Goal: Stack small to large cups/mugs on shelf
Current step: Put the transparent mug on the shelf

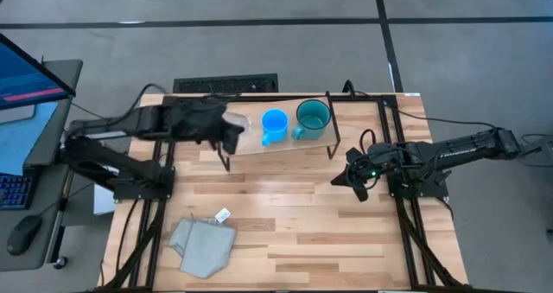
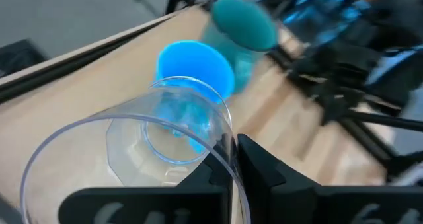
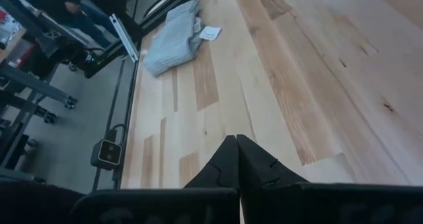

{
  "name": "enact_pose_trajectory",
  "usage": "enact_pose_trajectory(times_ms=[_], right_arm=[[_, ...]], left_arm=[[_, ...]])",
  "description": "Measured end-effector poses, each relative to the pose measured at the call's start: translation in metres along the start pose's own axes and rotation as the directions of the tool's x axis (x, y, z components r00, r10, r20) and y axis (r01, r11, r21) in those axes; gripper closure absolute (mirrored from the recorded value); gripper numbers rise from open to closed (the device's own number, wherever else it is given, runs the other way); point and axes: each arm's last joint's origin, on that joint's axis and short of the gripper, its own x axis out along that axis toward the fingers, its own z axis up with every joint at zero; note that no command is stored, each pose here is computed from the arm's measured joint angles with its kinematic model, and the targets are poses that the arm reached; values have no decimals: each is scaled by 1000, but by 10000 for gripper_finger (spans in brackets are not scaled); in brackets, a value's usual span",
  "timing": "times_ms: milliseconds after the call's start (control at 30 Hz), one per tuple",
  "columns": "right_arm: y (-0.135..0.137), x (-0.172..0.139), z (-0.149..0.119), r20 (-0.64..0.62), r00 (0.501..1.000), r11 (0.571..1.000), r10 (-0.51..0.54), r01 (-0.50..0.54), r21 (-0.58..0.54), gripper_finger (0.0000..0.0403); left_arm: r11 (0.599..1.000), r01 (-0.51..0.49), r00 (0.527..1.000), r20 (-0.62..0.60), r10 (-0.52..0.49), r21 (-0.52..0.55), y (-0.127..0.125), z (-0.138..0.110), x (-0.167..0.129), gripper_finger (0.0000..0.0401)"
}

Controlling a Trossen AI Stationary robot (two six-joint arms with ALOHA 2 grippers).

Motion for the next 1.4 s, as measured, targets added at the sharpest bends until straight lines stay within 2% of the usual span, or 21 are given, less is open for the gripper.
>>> enact_pose_trajectory(times_ms=[133,267,467,733,933,1167,1400], right_arm=[[0,0,0,-6,1000,1000,2,-2,11,391],[1,0,-2,-37,999,999,40,-39,13,391],[1,0,-3,-66,996,998,67,-66,14,391],[3,0,-6,-121,985,991,127,-130,-16,391],[5,0,-10,-154,980,990,127,-135,-39,391],[7,0,-12,-166,977,988,137,-148,-53,391],[7,0,-14,-185,974,988,134,-145,-50,391]], left_arm=[[993,-114,989,-100,110,-42,-8,18,16,401],[968,-233,958,-193,213,-89,-14,24,35,401],[924,-329,925,-262,274,-196,-16,30,68,401],[823,-522,820,-394,414,-221,1,22,92,401],[815,-496,849,-366,382,-299,3,29,96,401],[786,-541,821,-393,415,-299,12,30,106,401],[797,-546,796,-456,397,-259,19,28,130,401]])
